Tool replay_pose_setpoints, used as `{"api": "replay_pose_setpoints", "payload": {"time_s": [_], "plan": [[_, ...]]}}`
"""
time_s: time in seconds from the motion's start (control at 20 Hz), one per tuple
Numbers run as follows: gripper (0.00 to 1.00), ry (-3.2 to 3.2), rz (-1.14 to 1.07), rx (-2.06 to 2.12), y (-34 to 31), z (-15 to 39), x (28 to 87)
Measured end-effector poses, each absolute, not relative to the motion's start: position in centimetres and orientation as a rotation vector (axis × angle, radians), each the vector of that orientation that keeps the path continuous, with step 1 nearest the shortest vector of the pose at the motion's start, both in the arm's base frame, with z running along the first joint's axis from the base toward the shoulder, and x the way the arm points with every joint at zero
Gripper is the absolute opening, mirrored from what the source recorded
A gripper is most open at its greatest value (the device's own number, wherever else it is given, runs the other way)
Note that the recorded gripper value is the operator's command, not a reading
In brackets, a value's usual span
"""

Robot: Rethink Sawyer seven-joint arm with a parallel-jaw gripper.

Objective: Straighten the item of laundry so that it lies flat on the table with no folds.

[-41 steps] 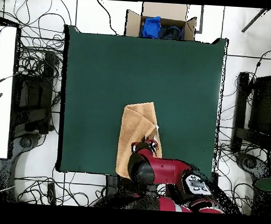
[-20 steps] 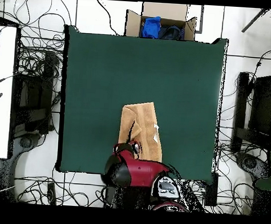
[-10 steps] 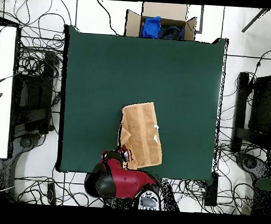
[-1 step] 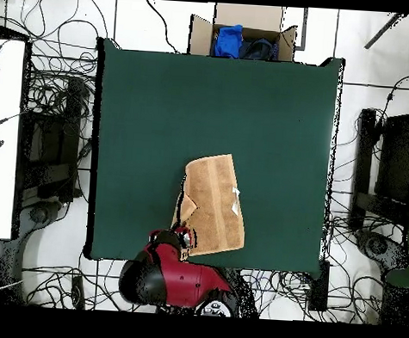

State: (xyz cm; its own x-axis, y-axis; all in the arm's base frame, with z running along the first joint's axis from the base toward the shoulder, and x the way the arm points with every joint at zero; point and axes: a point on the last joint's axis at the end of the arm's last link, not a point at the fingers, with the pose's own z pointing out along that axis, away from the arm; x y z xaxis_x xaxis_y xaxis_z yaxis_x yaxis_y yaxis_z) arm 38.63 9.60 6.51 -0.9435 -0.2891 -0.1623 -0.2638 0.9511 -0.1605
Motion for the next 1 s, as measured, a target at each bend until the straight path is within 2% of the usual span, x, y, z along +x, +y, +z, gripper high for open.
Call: {"api": "replay_pose_setpoints", "payload": {"time_s": [1.0], "plan": [[0.0,2.94,-0.246,-0.367,11.8,3.9,37.6]]}}
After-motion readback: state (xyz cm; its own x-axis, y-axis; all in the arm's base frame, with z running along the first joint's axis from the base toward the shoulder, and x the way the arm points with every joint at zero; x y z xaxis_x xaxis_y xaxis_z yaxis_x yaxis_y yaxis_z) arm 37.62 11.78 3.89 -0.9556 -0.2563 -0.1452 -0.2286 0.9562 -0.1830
